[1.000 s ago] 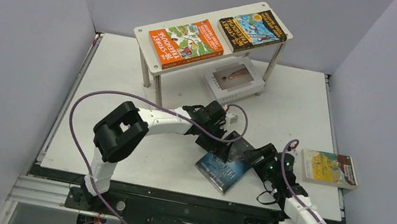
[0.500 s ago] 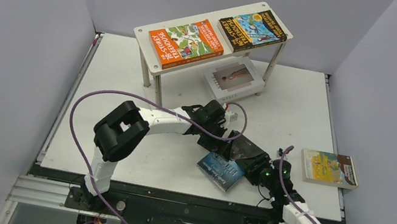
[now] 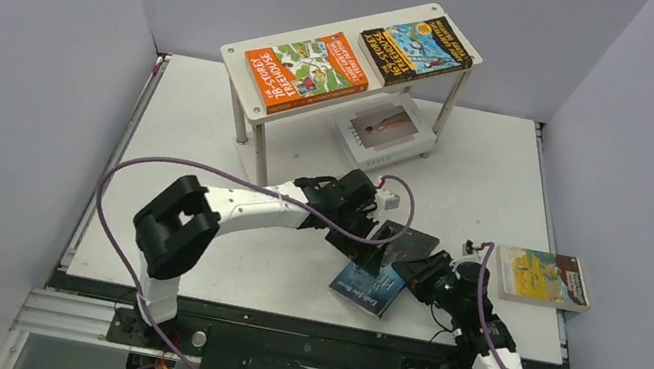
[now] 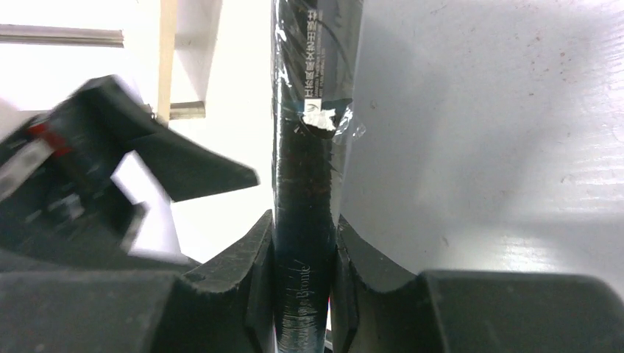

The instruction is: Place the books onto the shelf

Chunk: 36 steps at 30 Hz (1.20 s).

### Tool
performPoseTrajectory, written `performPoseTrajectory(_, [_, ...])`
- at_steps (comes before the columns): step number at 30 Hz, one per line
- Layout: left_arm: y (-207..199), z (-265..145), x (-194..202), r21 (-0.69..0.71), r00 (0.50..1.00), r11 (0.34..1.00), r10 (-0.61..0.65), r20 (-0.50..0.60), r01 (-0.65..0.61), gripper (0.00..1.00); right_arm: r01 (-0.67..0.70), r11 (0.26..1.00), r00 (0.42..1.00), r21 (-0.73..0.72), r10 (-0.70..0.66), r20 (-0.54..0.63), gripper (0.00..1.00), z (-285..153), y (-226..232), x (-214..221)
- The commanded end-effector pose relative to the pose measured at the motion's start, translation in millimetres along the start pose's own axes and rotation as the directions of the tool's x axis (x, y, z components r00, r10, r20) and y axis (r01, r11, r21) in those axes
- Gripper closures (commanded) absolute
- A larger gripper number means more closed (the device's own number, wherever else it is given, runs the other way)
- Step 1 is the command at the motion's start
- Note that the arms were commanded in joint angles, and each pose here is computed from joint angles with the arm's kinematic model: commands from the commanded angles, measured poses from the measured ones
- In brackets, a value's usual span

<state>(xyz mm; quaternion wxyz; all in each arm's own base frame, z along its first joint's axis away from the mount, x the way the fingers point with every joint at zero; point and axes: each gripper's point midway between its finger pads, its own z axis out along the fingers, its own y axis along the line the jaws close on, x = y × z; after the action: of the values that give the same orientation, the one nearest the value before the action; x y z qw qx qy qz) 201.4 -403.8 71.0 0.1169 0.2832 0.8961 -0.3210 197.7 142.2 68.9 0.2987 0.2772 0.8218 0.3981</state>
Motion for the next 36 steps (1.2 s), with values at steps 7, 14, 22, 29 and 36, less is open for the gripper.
performPoseTrajectory(7, [-62.1, -170.5, -27.3, -0.055, 0.919, 0.963, 0.267, 0.289, -0.263, 0.04, 0.173, 0.984, 0.984, -0.03, -0.172, 0.052, 1.0, -12.6, 51.9, -31.4])
performPoseTrajectory(14, [-64.7, -259.3, -39.6, -0.058, 0.838, 0.965, 0.252, 0.484, -0.256, 0.03, 0.141, 0.973, 0.987, -0.182, -0.123, 0.108, 1.0, -22.9, 98.4, -43.2])
performPoseTrajectory(22, [-38.6, -341.3, -43.7, -0.154, 0.739, 0.976, 0.217, 0.638, -0.154, 0.03, 0.151, 0.925, 0.987, -0.349, -0.125, 0.097, 1.0, -38.4, 143.7, -41.1])
performPoseTrajectory(29, [-36.7, -396.4, -46.8, -0.186, 0.615, 0.981, 0.178, 0.768, -0.052, 0.03, 0.193, 0.834, 0.981, -0.518, -0.161, 0.106, 1.0, -68.6, 204.2, -41.4])
performPoseTrajectory(36, [-11.6, -433.2, -53.4, -0.26, 0.492, 0.956, 0.163, 0.855, 0.135, 0.03, 0.337, 0.747, 0.941, -0.573, -0.286, 0.181, 1.0, -127.5, 276.0, -54.0])
